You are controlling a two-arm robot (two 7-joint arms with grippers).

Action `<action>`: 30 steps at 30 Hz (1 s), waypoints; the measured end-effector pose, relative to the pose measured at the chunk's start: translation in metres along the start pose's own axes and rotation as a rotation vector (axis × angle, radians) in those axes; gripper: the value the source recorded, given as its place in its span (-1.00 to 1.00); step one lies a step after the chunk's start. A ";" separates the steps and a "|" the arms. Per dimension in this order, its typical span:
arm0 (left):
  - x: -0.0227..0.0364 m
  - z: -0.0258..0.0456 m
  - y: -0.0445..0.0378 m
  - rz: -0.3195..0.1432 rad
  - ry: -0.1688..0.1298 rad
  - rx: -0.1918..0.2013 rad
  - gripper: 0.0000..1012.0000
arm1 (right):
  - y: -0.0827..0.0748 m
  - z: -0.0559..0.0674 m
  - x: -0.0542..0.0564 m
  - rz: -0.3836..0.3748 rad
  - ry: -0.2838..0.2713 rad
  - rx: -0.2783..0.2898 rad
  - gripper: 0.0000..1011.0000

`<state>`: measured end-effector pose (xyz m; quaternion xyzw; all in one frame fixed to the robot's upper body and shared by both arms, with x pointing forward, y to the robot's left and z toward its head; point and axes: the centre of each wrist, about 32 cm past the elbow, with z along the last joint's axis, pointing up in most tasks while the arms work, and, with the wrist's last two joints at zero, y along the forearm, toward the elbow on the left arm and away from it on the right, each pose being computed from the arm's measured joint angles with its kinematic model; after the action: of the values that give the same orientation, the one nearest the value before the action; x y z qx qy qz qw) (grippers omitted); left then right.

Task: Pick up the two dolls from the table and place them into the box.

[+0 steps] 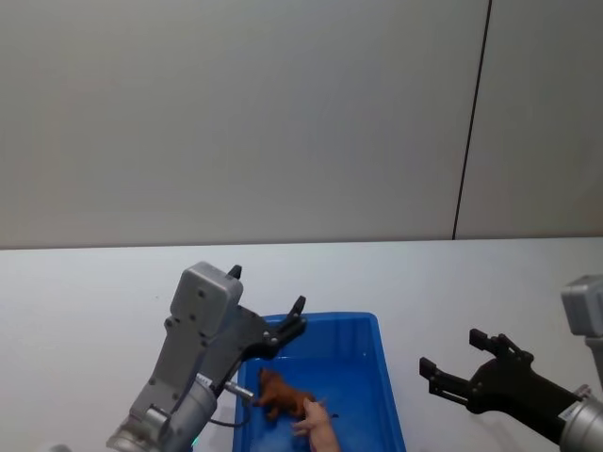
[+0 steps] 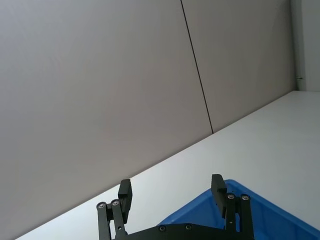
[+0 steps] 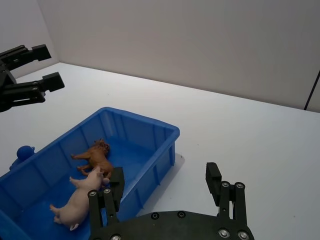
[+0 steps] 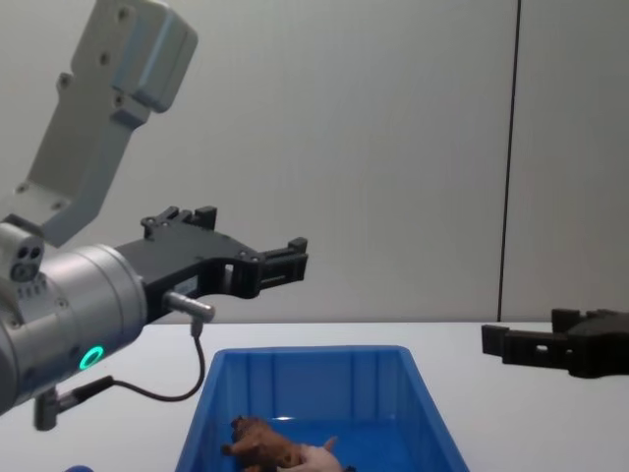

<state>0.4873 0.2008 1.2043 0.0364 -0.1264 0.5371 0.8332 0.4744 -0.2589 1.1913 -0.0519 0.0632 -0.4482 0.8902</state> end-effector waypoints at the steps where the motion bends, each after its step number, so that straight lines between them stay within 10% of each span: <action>1: 0.0002 0.0002 0.0024 0.008 -0.003 0.008 0.98 | -0.001 0.000 0.001 -0.002 -0.001 0.000 0.98; 30: -0.0007 -0.0146 0.0655 0.149 0.024 0.301 0.98 | -0.009 -0.002 0.004 -0.015 -0.007 -0.002 0.98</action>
<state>0.4302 0.2306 1.1851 0.1450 -0.0368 0.6107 0.7776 0.4692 -0.2677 1.1908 -0.0549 0.0601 -0.4546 0.8870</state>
